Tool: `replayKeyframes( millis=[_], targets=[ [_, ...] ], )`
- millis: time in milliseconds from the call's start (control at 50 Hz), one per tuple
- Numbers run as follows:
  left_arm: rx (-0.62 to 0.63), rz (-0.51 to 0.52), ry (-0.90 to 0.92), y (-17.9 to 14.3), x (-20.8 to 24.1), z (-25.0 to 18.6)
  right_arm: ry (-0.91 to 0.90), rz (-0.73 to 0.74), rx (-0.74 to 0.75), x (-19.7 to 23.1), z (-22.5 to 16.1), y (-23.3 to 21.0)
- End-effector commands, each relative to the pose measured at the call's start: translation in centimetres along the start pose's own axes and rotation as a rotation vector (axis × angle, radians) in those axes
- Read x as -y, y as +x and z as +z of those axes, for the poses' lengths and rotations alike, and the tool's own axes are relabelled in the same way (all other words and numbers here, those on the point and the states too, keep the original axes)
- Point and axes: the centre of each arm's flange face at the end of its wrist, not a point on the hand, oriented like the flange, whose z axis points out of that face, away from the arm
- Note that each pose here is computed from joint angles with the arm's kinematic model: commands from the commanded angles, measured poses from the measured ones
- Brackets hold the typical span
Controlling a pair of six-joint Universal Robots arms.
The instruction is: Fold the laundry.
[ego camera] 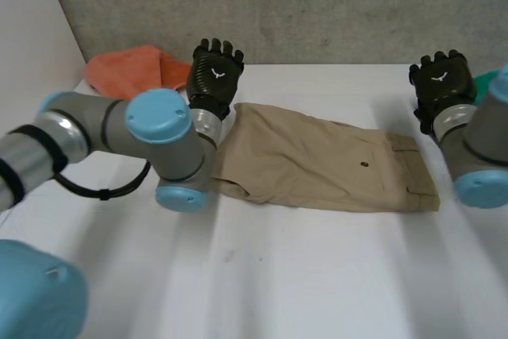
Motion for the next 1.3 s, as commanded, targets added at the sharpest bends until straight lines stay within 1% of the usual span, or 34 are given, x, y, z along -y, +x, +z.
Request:
replayKeyframes(
  millis=[20, 60, 120, 200, 300, 420, 500, 580, 600, 660, 680, 740, 760, 820, 840, 880, 900, 920, 980, 1000, 1060, 1080, 1100, 1140, 1160, 1200, 1220, 1260, 1300],
  targets=[
    [-0.101, 0.014, -0.104, 0.5, 0.0, -5.6, -0.234, 0.172, 0.242, -1.6, -5.4, 1.4],
    [-0.123, 0.015, -0.122, 1.0, -0.2, -6.4, -0.318, 0.223, 0.3, -2.7, -6.6, 0.9],
    [-0.142, 0.005, -0.14, 1.1, -0.3, -7.5, -0.353, 0.245, 0.329, -3.5, -7.3, 0.3],
    [-0.151, -0.029, -0.157, 1.1, -0.5, -8.2, -0.323, 0.251, 0.336, -4.6, -7.0, -0.3],
    [-0.145, -0.058, -0.16, 1.0, -0.5, -8.1, -0.311, 0.239, 0.323, -7.3, -5.4, -2.0],
    [-0.147, -0.06, -0.164, 1.1, -0.6, -8.2, -0.291, 0.221, 0.315, -7.6, -4.7, -2.2],
    [-0.148, -0.059, -0.17, 1.1, -0.8, -8.3, -0.292, 0.183, 0.297, -7.9, -4.7, -1.4],
    [-0.146, -0.06, -0.17, 0.9, -0.5, -8.4, -0.301, 0.169, 0.236, -8.2, -4.6, 1.1],
    [-0.144, -0.06, -0.17, 0.8, -0.5, -8.4, -0.294, 0.16, 0.206, -7.8, -4.6, 2.5],
    [-0.135, -0.065, -0.163, 0.3, 0.1, -8.6, -0.276, 0.111, 0.172, -7.2, -4.6, 4.2],
    [-0.132, -0.066, -0.161, 0.1, 0.2, -8.6, -0.277, 0.057, 0.166, -7.1, -4.7, 4.7],
    [-0.13, -0.066, -0.16, -0.3, 0.4, -8.9, -0.286, -0.043, 0.173, -7.4, -4.8, 5.2],
    [-0.131, -0.066, -0.162, -0.3, 0.5, -9.0, -0.281, -0.114, 0.168, -7.2, -4.8, 5.6],
    [-0.129, -0.073, -0.165, -0.6, 0.5, -9.2, -0.26, -0.204, 0.165, -6.9, -4.5, 5.9],
    [-0.128, -0.076, -0.165, -0.6, 0.5, -9.3, -0.232, -0.253, 0.179, -6.3, -4.4, 5.4],
    [-0.126, -0.09, -0.165, -0.7, 0.7, -9.4, -0.174, -0.291, 0.191, -4.7, -4.3, 4.6],
    [-0.126, -0.094, -0.165, -0.8, 0.7, -9.4, -0.133, -0.307, 0.196, -3.5, -4.3, 4.0],
    [-0.126, -0.099, -0.166, -0.8, 0.7, -9.4, -0.037, -0.333, 0.209, -0.8, -4.3, 2.5],
    [-0.121, -0.117, -0.158, -1.0, 1.2, -9.5, 0.097, -0.353, 0.259, 2.5, -5.0, -0.2],
    [-0.119, -0.121, -0.156, -1.1, 1.2, -9.5, 0.189, -0.361, 0.314, 4.4, -5.7, -2.2],
    [-0.113, -0.13, -0.147, -1.3, 1.6, -9.4, 0.319, -0.367, 0.413, 6.5, -7.3, -5.2],
    [-0.111, -0.131, -0.143, -1.4, 1.7, -9.4, 0.393, -0.367, 0.494, 7.4, -8.5, -7.4],
    [-0.106, -0.132, -0.139, -1.6, 1.9, -9.4, 0.425, -0.366, 0.538, 7.6, -9.1, -8.6],
    [-0.104, -0.134, -0.135, -1.7, 2.1, -9.3, 0.472, -0.365, 0.624, 7.9, -10.5, -11.2],
    [-0.102, -0.135, -0.132, -1.8, 2.2, -9.3, 0.508, -0.364, 0.696, 8.0, -11.7, -13.5],
    [-0.101, -0.135, -0.13, -1.8, 2.3, -9.3, 0.52, -0.363, 0.751, 7.9, -12.7, -15.4],
    [-0.099, -0.135, -0.131, -1.8, 2.3, -9.3, 0.517, -0.365, 0.763, 7.9, -13.0, -16.2],
    [-0.094, -0.136, -0.125, -2.0, 2.4, -9.2, 0.502, -0.357, 0.754, 8.0, -13.0, -16.3],
    [-0.092, -0.138, -0.119, -2.0, 2.6, -9.1, 0.473, -0.327, 0.703, 8.9, -12.7, -15.5]
  ],
)
